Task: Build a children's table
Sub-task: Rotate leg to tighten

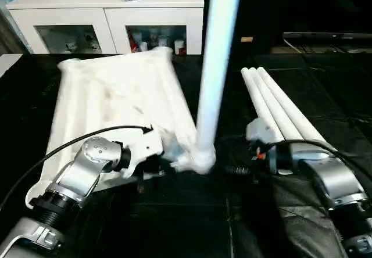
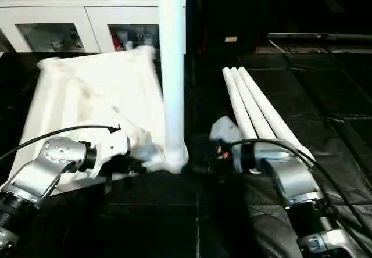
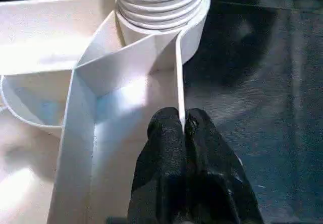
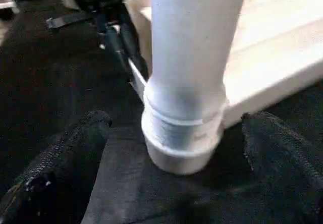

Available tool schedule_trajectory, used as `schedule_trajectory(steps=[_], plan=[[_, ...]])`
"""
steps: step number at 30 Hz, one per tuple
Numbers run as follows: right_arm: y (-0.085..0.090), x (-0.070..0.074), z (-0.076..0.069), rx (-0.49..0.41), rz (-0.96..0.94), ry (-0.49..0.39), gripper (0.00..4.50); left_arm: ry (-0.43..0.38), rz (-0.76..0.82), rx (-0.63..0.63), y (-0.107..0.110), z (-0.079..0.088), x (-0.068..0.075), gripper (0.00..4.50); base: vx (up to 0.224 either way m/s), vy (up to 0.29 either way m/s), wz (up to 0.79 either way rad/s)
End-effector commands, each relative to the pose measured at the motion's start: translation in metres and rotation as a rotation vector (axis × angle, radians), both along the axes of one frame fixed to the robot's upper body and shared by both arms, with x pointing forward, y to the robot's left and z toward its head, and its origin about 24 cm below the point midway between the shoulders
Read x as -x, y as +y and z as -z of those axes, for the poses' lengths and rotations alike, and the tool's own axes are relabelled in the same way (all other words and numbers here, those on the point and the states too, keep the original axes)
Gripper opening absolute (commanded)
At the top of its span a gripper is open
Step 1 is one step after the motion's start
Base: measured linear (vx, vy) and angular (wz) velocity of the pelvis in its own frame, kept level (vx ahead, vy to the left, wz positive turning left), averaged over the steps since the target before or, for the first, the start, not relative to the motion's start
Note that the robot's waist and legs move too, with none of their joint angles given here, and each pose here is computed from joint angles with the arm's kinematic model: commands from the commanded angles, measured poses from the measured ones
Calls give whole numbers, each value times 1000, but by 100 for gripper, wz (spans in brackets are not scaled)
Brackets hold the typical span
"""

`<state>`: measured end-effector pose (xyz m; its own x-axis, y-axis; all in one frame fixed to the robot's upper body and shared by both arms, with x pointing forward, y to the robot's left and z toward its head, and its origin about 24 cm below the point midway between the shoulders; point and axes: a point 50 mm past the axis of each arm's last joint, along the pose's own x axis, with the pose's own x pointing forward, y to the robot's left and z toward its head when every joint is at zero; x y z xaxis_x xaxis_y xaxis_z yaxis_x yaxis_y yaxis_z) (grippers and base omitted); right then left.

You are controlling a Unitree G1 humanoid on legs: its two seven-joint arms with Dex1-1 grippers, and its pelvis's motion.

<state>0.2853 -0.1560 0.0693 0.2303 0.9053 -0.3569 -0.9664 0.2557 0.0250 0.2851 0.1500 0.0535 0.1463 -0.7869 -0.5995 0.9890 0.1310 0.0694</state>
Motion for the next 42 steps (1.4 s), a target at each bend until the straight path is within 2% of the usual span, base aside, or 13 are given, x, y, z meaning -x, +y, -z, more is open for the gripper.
schedule_trajectory(steps=[1, 4, 6, 14, 15, 19, 20, 26, 40, 42], plan=[[4, -1, -4, 10, -41, -8, 447, 33, 113, -34, -9, 4, 8, 0, 0, 0, 0], [9, 0, -2, 5, -76, 11, 447, 45, 149, -27, -11, 3, 10, 0, 0, 0, 0], [13, -1, 0, -4, -84, 27, 419, 49, 167, -26, -12, 2, 12, 0, 0, 0, 0], [19, -1, 4, -19, -114, 62, 364, 59, 211, -33, -13, 0, 16, 0, 0, 0, 0], [20, 0, 5, -20, -120, 68, 340, 59, 213, -34, -13, 0, 16, 0, 0, 0, 0], [20, 2, 7, -22, -132, 84, 319, 61, 215, -35, -13, 0, 17, 0, 0, 0, 0], [20, 2, 7, -23, -133, 89, 297, 61, 214, -35, -13, 0, 17, 0, 0, 0, 0], [22, 5, 10, -26, -142, 102, 270, 63, 211, -33, -13, 1, 17, 0, 0, 0, 0], [21, 8, 14, -20, -125, 109, 266, 64, 190, -33, -11, 2, 15, 0, 0, 0, 0], [21, 8, 14, -24, -121, 113, 336, 64, 188, -33, -11, 2, 15, 0, 0, 0, 0]])
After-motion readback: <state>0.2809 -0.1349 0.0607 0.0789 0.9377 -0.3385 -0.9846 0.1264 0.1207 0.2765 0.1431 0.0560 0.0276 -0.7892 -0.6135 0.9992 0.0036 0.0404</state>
